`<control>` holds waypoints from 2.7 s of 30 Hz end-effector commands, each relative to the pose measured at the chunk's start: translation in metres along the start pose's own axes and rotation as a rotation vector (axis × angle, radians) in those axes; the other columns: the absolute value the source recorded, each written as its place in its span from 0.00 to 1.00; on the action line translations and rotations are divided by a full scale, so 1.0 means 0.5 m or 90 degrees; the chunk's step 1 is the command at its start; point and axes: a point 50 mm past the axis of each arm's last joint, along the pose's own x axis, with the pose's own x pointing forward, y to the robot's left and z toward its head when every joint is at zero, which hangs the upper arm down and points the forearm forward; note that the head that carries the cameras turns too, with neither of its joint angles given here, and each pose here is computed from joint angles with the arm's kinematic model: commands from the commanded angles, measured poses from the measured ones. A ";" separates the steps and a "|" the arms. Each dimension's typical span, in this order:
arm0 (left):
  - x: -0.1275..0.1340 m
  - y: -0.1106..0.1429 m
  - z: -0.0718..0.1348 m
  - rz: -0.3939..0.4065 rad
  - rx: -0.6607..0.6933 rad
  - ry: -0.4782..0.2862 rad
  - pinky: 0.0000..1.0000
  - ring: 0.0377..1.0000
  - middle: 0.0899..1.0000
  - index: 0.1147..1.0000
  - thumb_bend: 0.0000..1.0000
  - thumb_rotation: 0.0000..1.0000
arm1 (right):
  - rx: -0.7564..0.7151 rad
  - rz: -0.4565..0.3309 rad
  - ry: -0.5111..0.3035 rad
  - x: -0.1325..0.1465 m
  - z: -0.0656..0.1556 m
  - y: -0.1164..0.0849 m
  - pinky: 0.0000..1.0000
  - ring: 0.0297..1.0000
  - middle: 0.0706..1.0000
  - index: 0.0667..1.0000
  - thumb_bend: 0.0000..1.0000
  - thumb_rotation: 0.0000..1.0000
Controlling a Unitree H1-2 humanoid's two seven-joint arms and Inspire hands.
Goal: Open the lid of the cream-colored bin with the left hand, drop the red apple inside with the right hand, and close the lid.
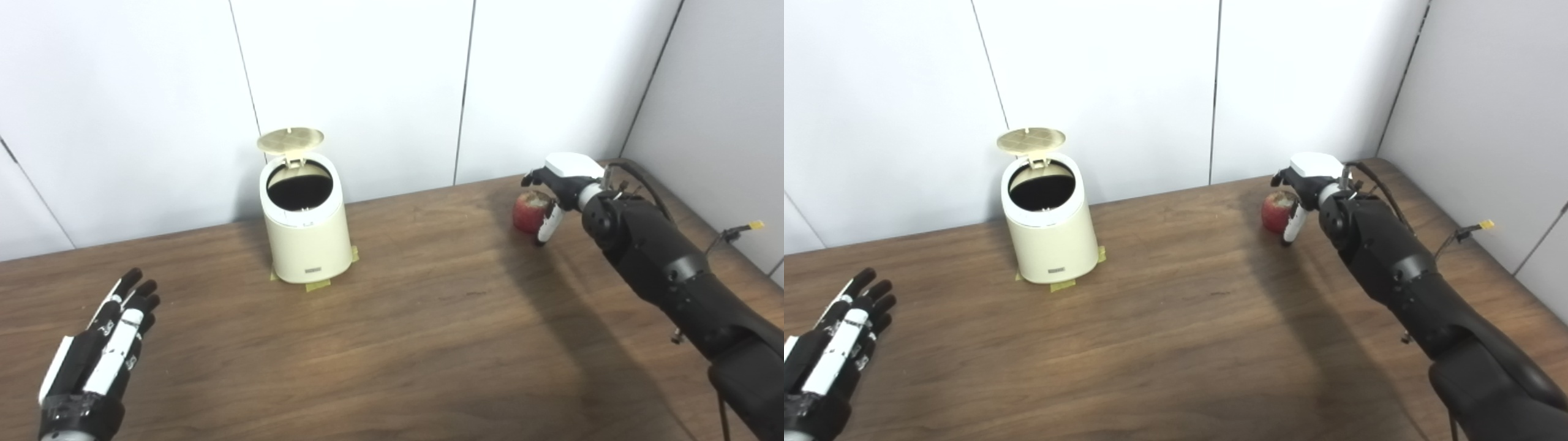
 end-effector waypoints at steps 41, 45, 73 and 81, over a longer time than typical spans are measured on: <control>0.007 -0.001 0.040 0.000 0.029 -0.032 0.98 0.93 0.92 0.96 0.28 0.40 | 0.113 -0.044 -0.042 0.012 -0.001 -0.046 0.58 0.59 0.63 0.64 0.77 0.00; 0.005 -0.001 0.043 0.001 0.024 -0.035 0.99 0.94 0.93 0.96 0.28 0.38 | 0.107 -0.061 -0.046 0.007 -0.002 -0.044 0.51 0.46 0.48 0.45 0.53 0.01; 0.004 -0.022 0.031 0.001 0.034 -0.024 0.93 0.90 0.90 0.91 0.32 0.38 | 0.102 -0.222 -0.245 -0.091 0.139 -0.140 0.45 0.40 0.46 0.47 0.52 0.00; 0.005 -0.036 0.016 0.000 0.025 -0.025 0.90 0.88 0.88 0.88 0.36 0.41 | 0.112 -0.296 -0.364 -0.162 0.288 -0.198 0.45 0.41 0.44 0.47 0.52 0.00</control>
